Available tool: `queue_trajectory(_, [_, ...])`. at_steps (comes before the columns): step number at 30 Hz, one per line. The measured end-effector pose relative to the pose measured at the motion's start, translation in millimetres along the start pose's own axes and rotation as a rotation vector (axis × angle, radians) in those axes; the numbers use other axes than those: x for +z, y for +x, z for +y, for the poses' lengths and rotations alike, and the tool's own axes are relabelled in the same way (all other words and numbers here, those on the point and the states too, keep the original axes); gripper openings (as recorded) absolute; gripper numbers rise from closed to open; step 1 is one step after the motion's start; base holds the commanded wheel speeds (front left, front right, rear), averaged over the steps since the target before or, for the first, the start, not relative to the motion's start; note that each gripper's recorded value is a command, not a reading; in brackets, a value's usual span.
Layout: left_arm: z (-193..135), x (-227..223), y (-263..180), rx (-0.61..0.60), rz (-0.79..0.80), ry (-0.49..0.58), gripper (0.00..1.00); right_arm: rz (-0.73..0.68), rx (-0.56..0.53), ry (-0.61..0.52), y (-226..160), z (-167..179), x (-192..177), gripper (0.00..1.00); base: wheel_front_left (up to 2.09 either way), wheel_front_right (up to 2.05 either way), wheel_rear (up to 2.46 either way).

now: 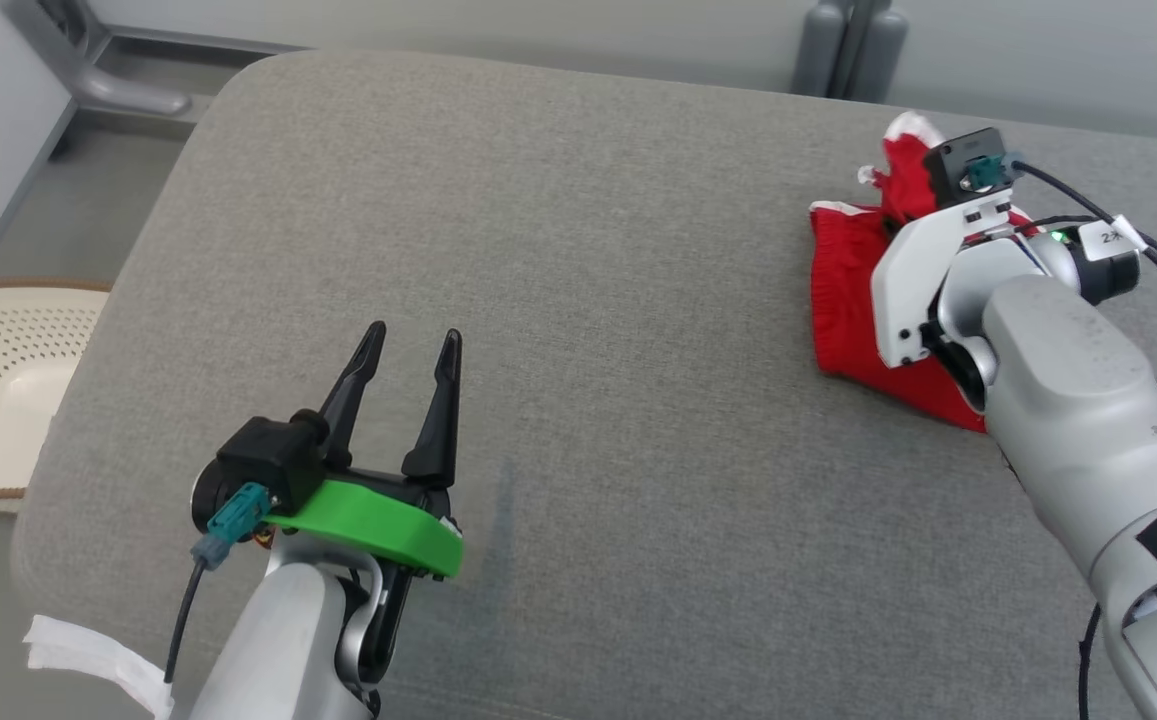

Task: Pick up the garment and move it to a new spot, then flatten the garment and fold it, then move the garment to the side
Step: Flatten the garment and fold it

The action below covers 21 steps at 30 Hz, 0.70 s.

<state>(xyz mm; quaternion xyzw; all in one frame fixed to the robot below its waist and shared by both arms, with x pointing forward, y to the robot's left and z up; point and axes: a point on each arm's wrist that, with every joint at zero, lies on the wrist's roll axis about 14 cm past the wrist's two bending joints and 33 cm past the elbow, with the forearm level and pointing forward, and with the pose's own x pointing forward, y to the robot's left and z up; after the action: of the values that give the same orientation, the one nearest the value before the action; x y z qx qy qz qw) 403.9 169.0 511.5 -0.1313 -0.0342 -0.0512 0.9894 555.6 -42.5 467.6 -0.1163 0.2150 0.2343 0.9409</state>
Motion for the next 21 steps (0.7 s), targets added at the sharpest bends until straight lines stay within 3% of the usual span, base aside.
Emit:
queue_trajectory(5, [12, 0, -6, 0.040, 0.003, -0.001, 1.00, 0.058, 0.077, -0.020, 13, 36, -18, 0.00, 0.00, 0.00, 0.00])
queue_trajectory(6, [14, 0, -8, 0.047, 0.003, 0.000, 1.00, 0.070, 0.085, -0.021, 15, 40, -21, 0.43, 0.00, 0.00, 0.00])
queue_trajectory(7, [16, 0, -9, 0.053, 0.003, 0.001, 1.00, 0.074, 0.092, -0.020, 16, 43, -23, 1.00, 0.00, 0.00, 0.00])
queue_trajectory(11, [19, 1, -10, 0.063, 0.003, 0.001, 1.00, 0.037, 0.131, 0.007, 18, 60, -13, 1.00, 0.00, 0.00, 0.00])
queue_trajectory(16, [16, 3, -6, 0.056, -0.007, -0.005, 1.00, -0.136, 0.222, 0.190, 6, 84, 33, 1.00, 0.00, 0.00, 0.00])
queue_trajectory(18, [15, 3, -4, 0.050, -0.010, -0.007, 1.00, -0.210, 0.148, 0.161, -2, 40, 48, 1.00, 0.00, 0.00, 0.00])
queue_trajectory(21, [8, 3, 0, 0.029, -0.011, -0.007, 1.00, -0.211, 0.009, 0.157, -15, -26, 38, 1.00, 0.00, 0.00, 0.00])
